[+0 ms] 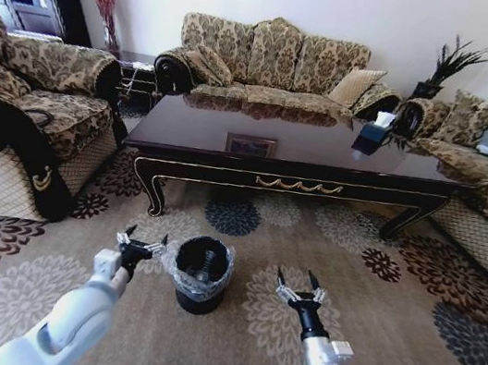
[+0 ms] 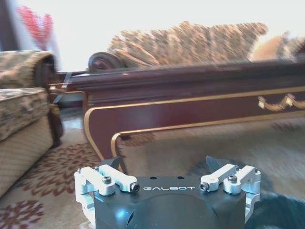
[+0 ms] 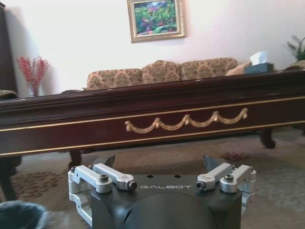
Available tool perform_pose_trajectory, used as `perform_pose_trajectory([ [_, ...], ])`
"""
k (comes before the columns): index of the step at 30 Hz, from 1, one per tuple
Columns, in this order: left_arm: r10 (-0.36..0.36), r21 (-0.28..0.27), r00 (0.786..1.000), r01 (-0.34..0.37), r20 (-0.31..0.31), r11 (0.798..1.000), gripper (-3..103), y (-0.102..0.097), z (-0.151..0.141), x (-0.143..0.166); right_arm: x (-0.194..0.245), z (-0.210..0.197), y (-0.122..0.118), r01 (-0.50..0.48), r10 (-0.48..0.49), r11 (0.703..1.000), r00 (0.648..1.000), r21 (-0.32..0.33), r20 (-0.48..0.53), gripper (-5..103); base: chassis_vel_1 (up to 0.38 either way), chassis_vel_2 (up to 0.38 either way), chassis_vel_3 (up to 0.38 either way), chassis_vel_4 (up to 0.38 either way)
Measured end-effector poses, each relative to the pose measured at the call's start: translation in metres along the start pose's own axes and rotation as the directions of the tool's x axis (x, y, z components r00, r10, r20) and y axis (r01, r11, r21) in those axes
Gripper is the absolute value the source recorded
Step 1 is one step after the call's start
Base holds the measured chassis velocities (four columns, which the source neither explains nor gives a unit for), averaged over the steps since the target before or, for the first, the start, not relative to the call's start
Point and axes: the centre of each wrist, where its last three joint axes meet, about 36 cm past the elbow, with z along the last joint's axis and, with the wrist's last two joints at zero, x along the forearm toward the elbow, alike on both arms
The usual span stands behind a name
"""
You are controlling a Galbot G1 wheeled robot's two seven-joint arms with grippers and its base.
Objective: Move to the front of the table and pick up the trash from the floor, then place it into the trash bin.
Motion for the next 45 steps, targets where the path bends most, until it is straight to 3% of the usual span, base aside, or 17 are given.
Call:
perform_pose_trajectory([
  [4,-0.02,0.026,1.0,0.02,0.02,0.999,100,0.011,0.015,0.012,-0.001,0.009,-0.015,-0.005,0.002,0.997,0.999,0.077,0.049,100,0.0,0.0,0.0,0.0],
  [8,-0.007,-0.014,0.995,0.008,0.099,1.0,100,0.029,0.039,0.034,0.0,0.015,-0.029,0.007,-0.019,0.991,0.996,0.136,0.084,100,0.0,0.0,0.0,0.0],
  [13,0.038,-0.043,0.988,-0.031,0.149,0.999,100,0.034,0.052,0.063,-0.004,0.01,-0.037,0.023,-0.043,0.983,0.993,0.184,0.107,100,0.0,0.0,0.0,0.0],
  [20,0.045,-0.052,0.985,-0.037,0.165,0.998,100,0.042,0.057,0.08,-0.005,0.0,-0.04,0.04,-0.063,0.981,0.991,0.19,0.117,100,0.0,0.0,0.0,0.0],
  [45,0.024,-0.047,0.986,-0.016,0.165,0.999,100,0.045,0.056,0.079,-0.003,-0.003,-0.04,0.047,-0.068,0.981,0.992,0.19,0.106,100,0.0,0.0,0.0,0.0],
])
